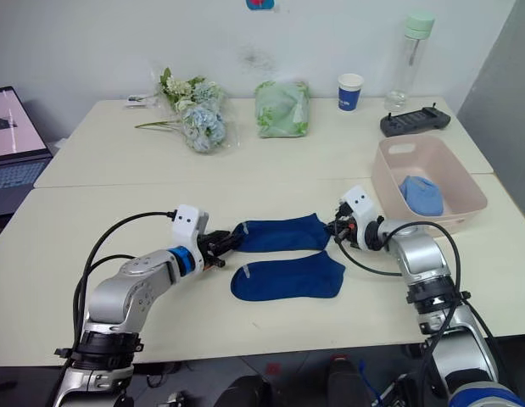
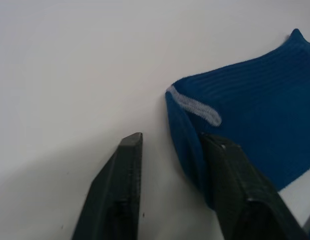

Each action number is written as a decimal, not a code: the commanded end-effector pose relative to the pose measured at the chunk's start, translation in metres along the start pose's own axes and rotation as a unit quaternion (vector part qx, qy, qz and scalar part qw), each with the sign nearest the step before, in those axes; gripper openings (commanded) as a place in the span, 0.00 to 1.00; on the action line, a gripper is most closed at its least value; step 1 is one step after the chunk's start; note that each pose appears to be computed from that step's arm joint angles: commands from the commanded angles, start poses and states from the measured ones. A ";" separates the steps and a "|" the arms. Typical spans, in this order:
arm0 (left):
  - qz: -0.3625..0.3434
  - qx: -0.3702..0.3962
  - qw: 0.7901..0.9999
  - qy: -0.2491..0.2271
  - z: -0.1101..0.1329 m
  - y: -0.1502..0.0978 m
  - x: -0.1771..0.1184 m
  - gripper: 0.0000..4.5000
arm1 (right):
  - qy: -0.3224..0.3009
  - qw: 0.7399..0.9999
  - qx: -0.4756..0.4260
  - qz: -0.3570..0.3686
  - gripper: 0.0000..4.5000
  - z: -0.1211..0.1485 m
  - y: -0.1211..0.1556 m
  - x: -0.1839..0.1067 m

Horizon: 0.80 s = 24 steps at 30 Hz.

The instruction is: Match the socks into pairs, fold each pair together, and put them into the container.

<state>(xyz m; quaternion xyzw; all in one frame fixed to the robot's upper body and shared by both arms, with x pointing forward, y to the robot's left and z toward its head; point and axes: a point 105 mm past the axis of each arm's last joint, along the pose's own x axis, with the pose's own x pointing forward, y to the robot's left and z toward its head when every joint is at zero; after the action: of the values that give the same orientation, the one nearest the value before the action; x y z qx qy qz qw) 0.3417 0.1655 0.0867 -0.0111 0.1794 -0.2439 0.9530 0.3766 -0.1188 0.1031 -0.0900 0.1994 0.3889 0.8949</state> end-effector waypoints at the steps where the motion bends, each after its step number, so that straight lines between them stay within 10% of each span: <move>1: -0.005 0.004 1.000 -0.016 0.009 0.000 -0.008 0.10 | -0.020 1.000 -0.008 -0.001 0.00 0.009 0.001 -0.004; 24: -0.046 -0.038 0.994 -0.093 0.040 -0.016 -0.019 0.01 | -0.073 0.997 0.008 0.002 0.00 0.046 -0.004 -0.036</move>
<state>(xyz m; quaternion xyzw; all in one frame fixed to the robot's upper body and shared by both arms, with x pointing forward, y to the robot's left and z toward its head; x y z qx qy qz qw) 0.3334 0.1582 0.1111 -0.0770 0.1360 -0.2718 0.9496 0.3725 -0.1286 0.1387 -0.0559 0.1671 0.3890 0.9042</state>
